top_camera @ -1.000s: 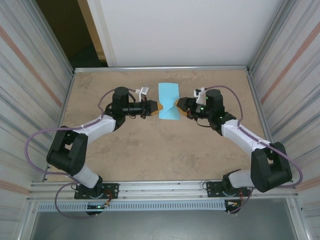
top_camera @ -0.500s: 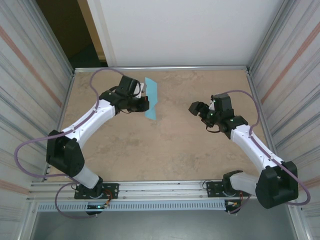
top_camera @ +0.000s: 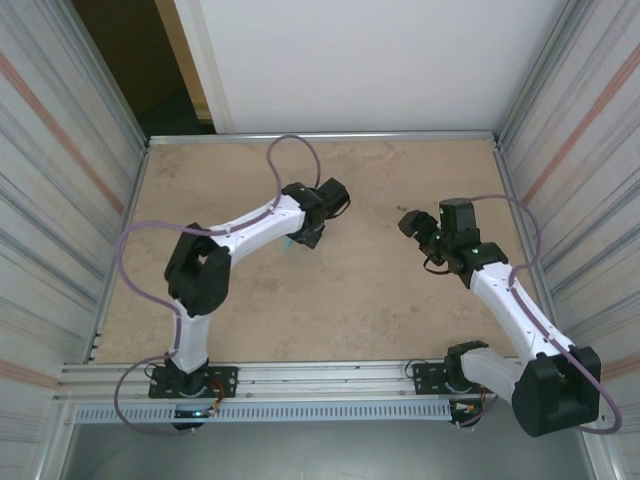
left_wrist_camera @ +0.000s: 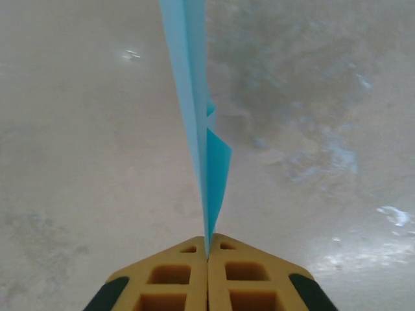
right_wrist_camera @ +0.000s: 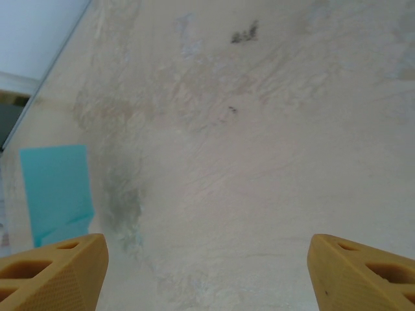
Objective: Fold a paper plane with a square sheet of paper (pick it up from the middle)
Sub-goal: Turn over the paper at the center of the table.
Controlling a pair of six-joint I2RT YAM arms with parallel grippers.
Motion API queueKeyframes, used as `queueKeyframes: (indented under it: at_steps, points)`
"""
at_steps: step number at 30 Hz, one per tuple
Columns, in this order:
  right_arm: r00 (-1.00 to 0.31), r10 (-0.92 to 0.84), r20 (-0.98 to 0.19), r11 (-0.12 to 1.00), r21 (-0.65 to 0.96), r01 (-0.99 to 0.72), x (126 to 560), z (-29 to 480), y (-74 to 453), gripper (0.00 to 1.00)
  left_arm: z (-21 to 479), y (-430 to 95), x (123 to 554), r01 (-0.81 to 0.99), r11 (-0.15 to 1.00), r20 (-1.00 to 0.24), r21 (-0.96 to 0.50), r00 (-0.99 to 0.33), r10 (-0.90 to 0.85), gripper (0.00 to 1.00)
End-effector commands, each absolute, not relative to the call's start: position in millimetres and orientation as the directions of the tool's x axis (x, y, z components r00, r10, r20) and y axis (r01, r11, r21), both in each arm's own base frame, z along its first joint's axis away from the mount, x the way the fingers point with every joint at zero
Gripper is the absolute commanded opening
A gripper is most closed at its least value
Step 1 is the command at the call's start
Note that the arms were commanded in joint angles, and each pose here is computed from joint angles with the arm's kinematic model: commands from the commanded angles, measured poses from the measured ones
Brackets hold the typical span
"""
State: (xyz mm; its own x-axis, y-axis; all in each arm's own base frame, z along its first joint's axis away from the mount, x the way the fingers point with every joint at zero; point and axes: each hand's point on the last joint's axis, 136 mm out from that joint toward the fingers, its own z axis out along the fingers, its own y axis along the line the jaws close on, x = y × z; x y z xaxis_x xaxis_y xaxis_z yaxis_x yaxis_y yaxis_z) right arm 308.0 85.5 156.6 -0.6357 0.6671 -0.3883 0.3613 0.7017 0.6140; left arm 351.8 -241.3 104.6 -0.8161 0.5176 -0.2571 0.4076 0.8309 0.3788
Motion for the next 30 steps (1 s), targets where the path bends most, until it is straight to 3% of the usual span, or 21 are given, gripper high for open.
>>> queueKeyframes:
  at_steps: [1,8,15,18,20,23,26,27,30]
  points:
    - [-0.588,0.722,-0.365,0.662,0.612,0.433,299.7,150.6,71.8,0.79,104.9,-270.2,342.8,0.427,0.880,-0.260,0.208,-0.843,0.471,0.16]
    - [-0.585,0.729,-0.355,0.658,0.601,0.454,294.1,145.8,66.8,0.79,87.8,-331.6,314.9,0.452,0.867,-0.199,-0.212,-0.888,0.414,0.32]
    - [-0.644,0.693,-0.323,0.672,0.613,0.416,300.3,137.9,85.0,0.79,122.4,-338.4,319.4,0.361,0.762,-0.228,-0.538,-0.932,0.281,0.50]
    - [-0.707,0.631,-0.319,0.712,0.601,0.364,304.9,133.9,111.3,0.81,132.6,-317.6,332.0,0.291,0.736,-0.251,-0.611,-0.953,0.168,0.55]
    - [-0.750,0.577,-0.323,0.742,0.592,0.316,308.2,131.0,135.0,0.88,133.0,-295.4,340.2,0.231,0.743,-0.250,-0.629,-0.964,0.088,0.57]
    - [-0.812,0.486,-0.323,0.777,0.586,0.232,311.3,125.3,180.5,0.85,127.8,-253.9,351.3,0.113,0.755,-0.230,-0.645,-0.972,-0.051,0.63]
    - [-0.859,0.397,-0.323,0.788,0.600,0.139,315.4,123.7,231.4,0.81,119.0,-205.1,359.4,-0.033,0.739,-0.187,-0.673,-0.959,-0.213,0.81]
    - [-0.873,0.371,-0.317,0.790,0.602,0.117,316.0,121.8,247.9,0.79,115.8,-188.2,361.1,-0.075,0.727,-0.178,-0.682,-0.948,-0.264,0.95]
    - [-0.909,0.303,-0.287,0.787,0.613,0.068,318.3,112.0,290.1,0.71,112.1,-147.5,362.6,-0.155,0.703,-0.173,-0.694,-0.912,-0.372,0.99]
